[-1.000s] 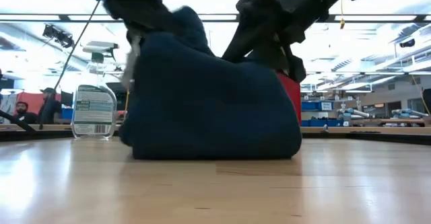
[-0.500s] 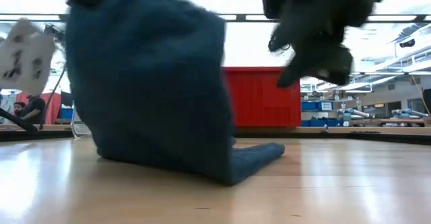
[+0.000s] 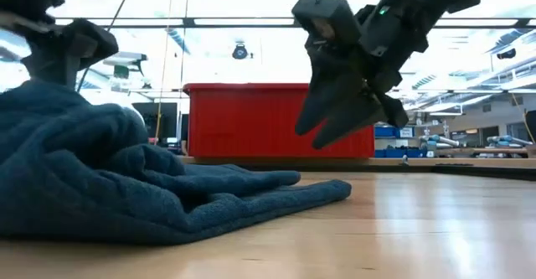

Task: Fold laundry
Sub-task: Fold the dark blue shorts

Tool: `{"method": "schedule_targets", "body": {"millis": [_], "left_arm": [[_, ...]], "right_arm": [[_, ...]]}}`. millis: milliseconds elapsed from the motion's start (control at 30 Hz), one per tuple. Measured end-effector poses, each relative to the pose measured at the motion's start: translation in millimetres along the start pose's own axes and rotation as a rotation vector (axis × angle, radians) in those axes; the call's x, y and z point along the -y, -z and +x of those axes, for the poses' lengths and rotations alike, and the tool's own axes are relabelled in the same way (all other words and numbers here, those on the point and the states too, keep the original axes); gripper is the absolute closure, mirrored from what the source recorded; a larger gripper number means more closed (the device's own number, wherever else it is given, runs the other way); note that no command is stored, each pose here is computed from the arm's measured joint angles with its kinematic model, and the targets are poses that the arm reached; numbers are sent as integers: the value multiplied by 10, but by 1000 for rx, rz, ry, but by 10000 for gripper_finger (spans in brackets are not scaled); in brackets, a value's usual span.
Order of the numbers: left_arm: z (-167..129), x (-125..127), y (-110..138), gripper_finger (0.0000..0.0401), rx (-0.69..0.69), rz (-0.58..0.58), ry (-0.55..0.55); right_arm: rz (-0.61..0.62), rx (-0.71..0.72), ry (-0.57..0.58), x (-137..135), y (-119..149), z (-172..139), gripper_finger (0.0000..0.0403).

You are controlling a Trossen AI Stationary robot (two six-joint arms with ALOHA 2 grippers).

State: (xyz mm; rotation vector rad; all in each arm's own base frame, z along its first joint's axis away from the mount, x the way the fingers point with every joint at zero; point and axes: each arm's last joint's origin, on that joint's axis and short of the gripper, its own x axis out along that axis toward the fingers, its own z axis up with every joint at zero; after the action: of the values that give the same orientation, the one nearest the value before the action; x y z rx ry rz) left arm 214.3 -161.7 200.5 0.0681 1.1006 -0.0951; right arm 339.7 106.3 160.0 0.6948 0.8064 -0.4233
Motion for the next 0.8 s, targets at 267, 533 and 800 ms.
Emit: {"method": "schedule_targets", "body": {"millis": [267, 533, 800], "left_arm": [[-305, 44, -326, 141, 293, -163, 41], [43, -14, -571, 145, 378, -266, 39], [374, -133, -667, 149, 323, -403, 93]], "right_arm": [[-51, -39, -12, 25, -24, 13, 250], [-40, -40, -15, 70, -112, 41, 250], [42, -58, -24, 21, -25, 14, 250]]}}
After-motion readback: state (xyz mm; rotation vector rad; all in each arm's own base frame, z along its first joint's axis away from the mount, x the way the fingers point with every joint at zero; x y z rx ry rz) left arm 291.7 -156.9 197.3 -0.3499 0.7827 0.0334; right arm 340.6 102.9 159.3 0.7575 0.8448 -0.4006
